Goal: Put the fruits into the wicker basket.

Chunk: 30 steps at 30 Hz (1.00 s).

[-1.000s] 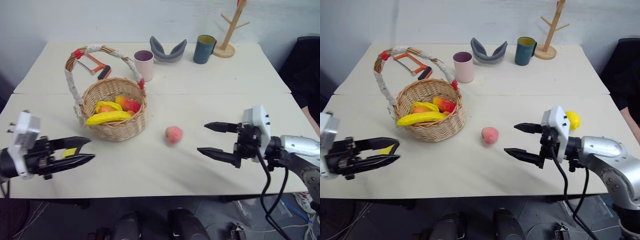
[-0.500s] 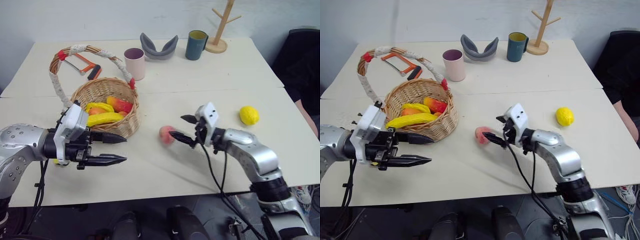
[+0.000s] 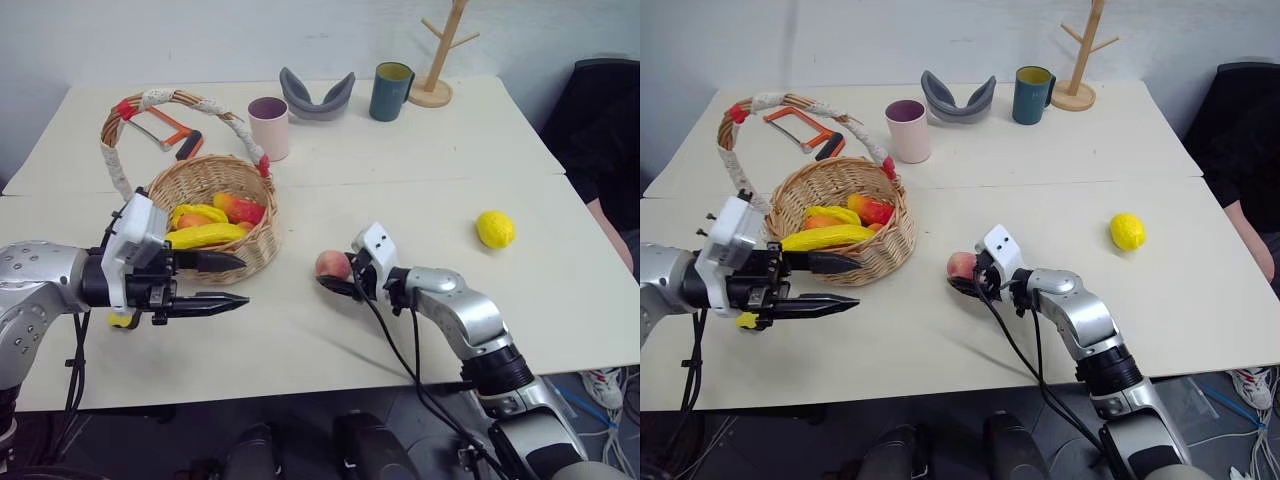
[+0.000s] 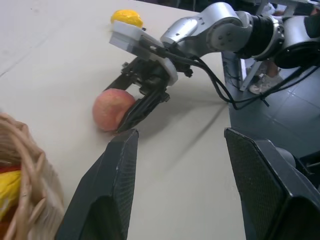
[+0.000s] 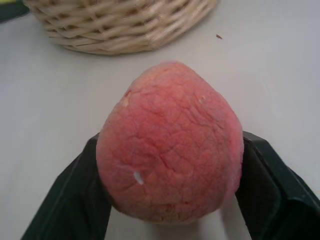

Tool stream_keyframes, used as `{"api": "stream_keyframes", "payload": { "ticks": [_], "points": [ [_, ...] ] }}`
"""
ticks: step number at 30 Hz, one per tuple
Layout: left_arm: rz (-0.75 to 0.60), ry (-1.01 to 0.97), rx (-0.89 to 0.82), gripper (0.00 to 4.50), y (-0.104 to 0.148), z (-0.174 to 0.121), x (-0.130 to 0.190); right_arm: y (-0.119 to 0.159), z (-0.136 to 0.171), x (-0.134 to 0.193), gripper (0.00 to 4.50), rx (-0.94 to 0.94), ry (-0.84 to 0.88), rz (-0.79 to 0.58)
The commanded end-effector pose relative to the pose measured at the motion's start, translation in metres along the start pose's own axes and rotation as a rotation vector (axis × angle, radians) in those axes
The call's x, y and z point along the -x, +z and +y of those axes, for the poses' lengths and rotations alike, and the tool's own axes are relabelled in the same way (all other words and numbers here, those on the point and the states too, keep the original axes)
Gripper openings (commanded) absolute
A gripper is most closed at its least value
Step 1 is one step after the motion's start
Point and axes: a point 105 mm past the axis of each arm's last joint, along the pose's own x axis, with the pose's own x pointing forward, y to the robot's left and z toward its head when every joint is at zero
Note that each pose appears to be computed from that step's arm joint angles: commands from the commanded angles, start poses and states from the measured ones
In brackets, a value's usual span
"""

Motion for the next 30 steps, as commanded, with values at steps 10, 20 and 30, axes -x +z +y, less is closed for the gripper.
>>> {"api": "stream_keyframes", "payload": {
  "ticks": [10, 20, 30],
  "points": [
    [-0.17, 0.339, 0.18, 2.86, -0.009, 0.007, 0.066, 0.136, 0.048, -0.049, 2.71, 0.086, 0.229, -0.286],
    [-0.116, 0.297, 0.152, 2.86, -0.011, -0.01, 0.053, 0.15, 0.049, -0.114, 3.71, 0.119, 0.139, -0.224],
    [-0.133, 0.029, 0.087, 2.86, -0.002, -0.013, -0.01, 0.149, 0.06, -0.058, 4.48, 0.009, 0.229, -0.23]
  ]
}}
